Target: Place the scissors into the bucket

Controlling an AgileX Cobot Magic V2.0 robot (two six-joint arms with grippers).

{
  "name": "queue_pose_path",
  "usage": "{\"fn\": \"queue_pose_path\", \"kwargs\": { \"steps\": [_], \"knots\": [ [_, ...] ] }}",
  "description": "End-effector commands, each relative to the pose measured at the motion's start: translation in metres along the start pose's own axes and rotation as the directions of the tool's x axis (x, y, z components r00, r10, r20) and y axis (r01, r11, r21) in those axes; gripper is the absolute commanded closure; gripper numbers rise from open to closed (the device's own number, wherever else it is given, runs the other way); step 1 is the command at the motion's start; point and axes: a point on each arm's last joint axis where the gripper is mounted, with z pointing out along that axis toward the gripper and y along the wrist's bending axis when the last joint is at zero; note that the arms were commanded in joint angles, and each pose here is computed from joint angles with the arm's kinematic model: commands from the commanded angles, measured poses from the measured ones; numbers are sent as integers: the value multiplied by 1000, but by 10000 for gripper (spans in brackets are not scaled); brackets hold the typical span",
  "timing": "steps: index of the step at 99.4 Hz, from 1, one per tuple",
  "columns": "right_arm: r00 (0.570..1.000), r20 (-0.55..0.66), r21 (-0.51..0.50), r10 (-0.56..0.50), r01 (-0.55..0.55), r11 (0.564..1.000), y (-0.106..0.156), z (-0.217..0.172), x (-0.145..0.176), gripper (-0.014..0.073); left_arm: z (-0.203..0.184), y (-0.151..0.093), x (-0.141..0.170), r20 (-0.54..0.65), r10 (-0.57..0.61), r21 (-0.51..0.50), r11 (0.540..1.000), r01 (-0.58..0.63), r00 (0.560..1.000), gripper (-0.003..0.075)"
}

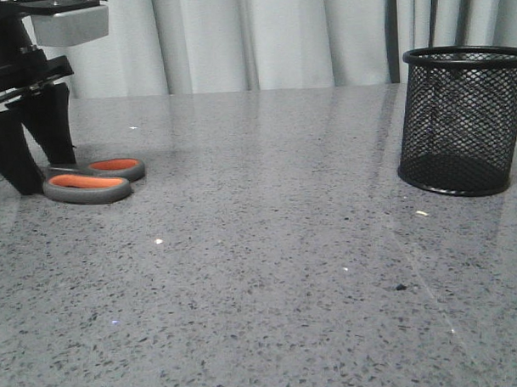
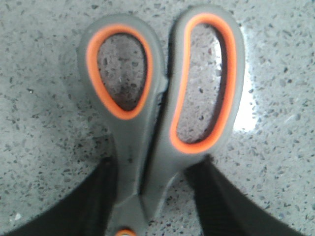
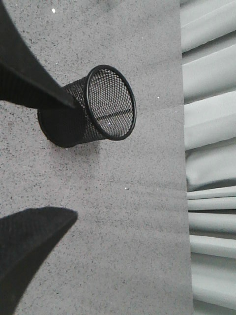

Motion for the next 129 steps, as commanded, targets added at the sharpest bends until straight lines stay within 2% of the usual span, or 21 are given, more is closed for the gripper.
{"fn": "queue_pose_path", "kwargs": {
  "steps": [1, 14, 36, 43, 53, 69, 75, 84, 97, 110, 129],
  "knots": [
    [995, 99, -1, -4, 4, 1000, 0, 0, -15, 200, -7, -2, -9, 22, 15, -6, 1000, -15, 1000, 515],
    [994, 108, -1, -4, 4, 1000, 0, 0, -16, 200, -7, -2, -9, 22, 15, -6, 1000, -15, 1000, 589],
    [994, 112, -1, -4, 4, 1000, 0, 0, -16, 200, -12, -3, -10, 23, 11, -21, 1000, -11, 1000, 605],
    [993, 116, -1, -4, 4, 1000, 0, 0, -17, 200, -22, -1, -12, 26, 12, -71, 997, -10, 1000, 605],
    [992, 124, -2, -2, 3, 1000, 1, 0, -17, 200, -45, 1, -20, 41, 30, -198, 980, -22, 999, 605],
    [987, 157, -38, 47, -42, 998, 3, -1, -21, 200, -95, -4, -43, 104, 81, -433, 901, -28, 991, 605],
    [980, 179, -78, 85, -71, 994, 6, -2, -24, 200, -115, -11, -56, 129, 116, -526, 850, -31, 985, 605],
    [961, 224, -160, 161, -126, 979, 10, -6, -33, 200, -136, -25, -80, 158, 188, -608, 792, -54, 969, 605],
    [940, 279, -295, 197, -112, 949, 19, -15, -47, 200, -154, -57, -123, 176, 334, -647, 748, -147, 926, 605],
    [940, 237, -455, 244, -115, 883, 32, -16, -60, 198, -161, -85, -161, 198, 464, -674, 704, -224, 863, 605],
    [958, 170, -549, 233, -104, 830, 47, -2, -69, 134, -161, -112, -204, 229, 592, -710, 645, -284, 773, 605]
  ]
}}
